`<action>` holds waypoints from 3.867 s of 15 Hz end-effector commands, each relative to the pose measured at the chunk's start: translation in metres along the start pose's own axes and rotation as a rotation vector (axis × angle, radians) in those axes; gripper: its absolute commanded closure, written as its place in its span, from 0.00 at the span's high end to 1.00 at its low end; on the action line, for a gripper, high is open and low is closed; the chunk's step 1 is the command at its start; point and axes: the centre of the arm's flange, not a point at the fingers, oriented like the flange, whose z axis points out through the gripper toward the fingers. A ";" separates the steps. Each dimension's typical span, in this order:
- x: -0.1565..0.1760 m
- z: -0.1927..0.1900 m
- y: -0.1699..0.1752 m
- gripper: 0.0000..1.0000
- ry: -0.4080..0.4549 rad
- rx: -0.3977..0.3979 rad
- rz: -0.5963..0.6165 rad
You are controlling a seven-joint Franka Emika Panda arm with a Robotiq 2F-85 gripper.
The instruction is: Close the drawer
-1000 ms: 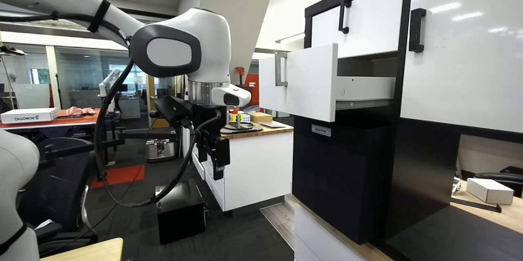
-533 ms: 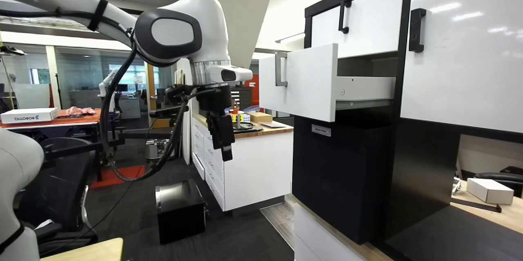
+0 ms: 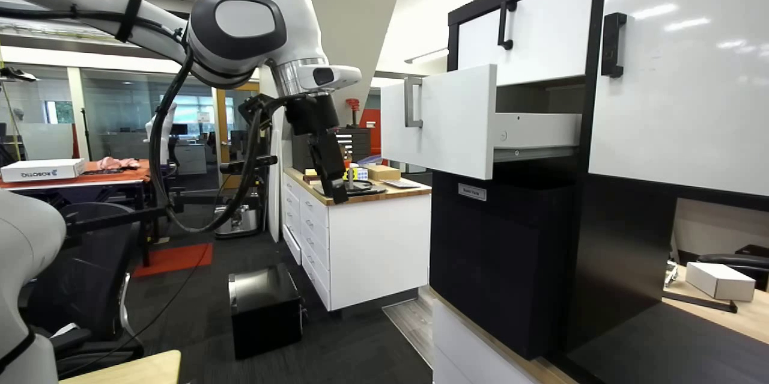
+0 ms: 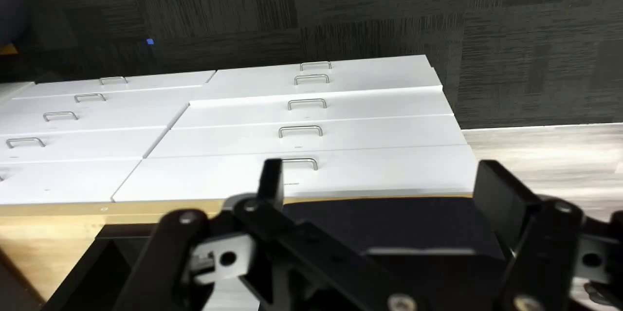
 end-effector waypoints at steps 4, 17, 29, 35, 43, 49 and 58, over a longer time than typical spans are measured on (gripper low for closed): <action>0.001 -0.039 0.012 1.00 0.162 -0.029 -0.003; 0.046 -0.079 0.028 1.00 0.453 0.035 -0.070; 0.087 -0.064 0.008 1.00 0.487 0.055 -0.088; 0.081 -0.060 0.008 1.00 0.462 0.059 -0.094; 0.085 -0.064 0.006 1.00 0.479 0.053 -0.082; 0.091 -0.072 0.000 1.00 0.509 0.057 -0.096; 0.093 -0.073 0.000 0.28 0.533 0.064 -0.100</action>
